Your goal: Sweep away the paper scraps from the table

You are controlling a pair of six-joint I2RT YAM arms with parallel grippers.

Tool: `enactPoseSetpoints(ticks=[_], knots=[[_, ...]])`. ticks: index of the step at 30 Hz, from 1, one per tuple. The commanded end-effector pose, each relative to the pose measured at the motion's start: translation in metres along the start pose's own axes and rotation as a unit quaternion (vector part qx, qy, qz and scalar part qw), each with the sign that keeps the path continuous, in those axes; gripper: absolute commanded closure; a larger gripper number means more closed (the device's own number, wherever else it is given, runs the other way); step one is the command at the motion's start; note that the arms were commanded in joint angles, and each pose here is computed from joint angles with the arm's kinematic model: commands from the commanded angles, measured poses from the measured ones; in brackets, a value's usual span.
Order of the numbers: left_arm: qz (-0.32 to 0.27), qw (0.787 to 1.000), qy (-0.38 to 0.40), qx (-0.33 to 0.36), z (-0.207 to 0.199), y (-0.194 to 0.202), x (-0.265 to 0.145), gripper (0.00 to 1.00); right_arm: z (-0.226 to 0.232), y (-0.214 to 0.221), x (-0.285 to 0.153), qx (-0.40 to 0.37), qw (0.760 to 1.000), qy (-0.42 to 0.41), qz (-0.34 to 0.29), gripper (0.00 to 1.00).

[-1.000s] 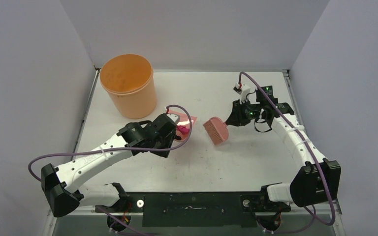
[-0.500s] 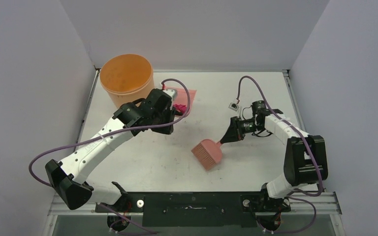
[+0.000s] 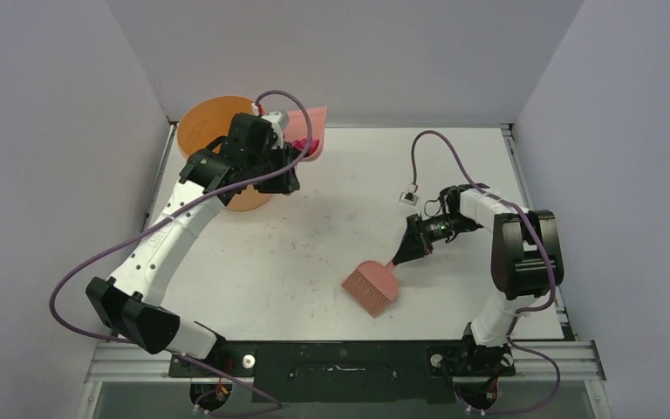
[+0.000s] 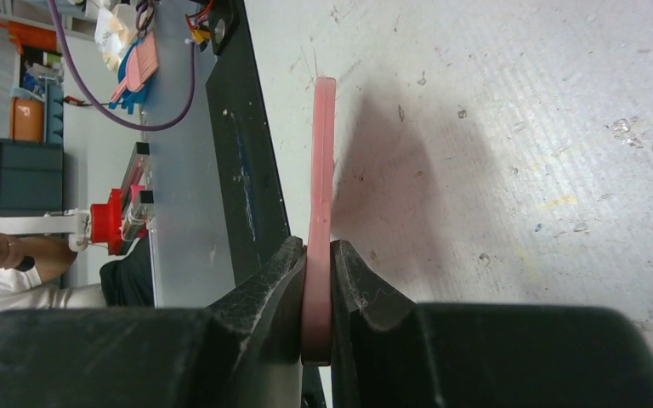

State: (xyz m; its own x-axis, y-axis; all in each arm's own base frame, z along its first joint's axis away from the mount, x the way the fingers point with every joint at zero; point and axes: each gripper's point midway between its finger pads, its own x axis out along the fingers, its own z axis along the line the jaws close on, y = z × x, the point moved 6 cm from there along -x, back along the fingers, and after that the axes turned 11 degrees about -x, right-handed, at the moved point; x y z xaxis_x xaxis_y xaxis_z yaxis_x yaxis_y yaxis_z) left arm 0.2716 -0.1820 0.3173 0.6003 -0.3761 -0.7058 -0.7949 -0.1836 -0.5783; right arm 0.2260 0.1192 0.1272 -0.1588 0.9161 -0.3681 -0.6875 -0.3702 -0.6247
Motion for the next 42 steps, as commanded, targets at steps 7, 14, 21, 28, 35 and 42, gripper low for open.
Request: enactPoseSetpoints(ticks=[7, 14, 21, 28, 35, 42], knots=[[-0.113, 0.966, 0.151, -0.177, 0.017, -0.092, -0.017, 1.00, 0.003, -0.010, -0.007, -0.030, 0.999, -0.018, -0.038, 0.95], [-0.137, 0.874, 0.319, -0.339, 0.043, -0.134, -0.022, 1.00, 0.004, -0.013, -0.013, -0.036, 0.998, 0.010, -0.050, 0.95], [-0.101, 0.695, 0.527, -0.479, 0.049, -0.132, -0.026, 1.00, 0.005, -0.016, -0.016, -0.042, 0.997, 0.034, -0.054, 0.95], [-0.084, 0.605, 0.587, -0.531, 0.057, -0.120, -0.032, 1.00, 0.005, -0.017, -0.016, -0.043, 0.997, 0.035, -0.053, 0.95], [-0.092, 0.652, 0.562, -0.500, 0.051, -0.123, -0.033, 1.00, 0.006, -0.017, -0.017, -0.046, 0.997, 0.035, -0.054, 0.95], [-0.098, 0.729, 0.524, -0.429, 0.032, -0.127, -0.047, 1.00, 0.006, -0.018, -0.017, -0.046, 0.997, 0.037, -0.054, 0.95]])
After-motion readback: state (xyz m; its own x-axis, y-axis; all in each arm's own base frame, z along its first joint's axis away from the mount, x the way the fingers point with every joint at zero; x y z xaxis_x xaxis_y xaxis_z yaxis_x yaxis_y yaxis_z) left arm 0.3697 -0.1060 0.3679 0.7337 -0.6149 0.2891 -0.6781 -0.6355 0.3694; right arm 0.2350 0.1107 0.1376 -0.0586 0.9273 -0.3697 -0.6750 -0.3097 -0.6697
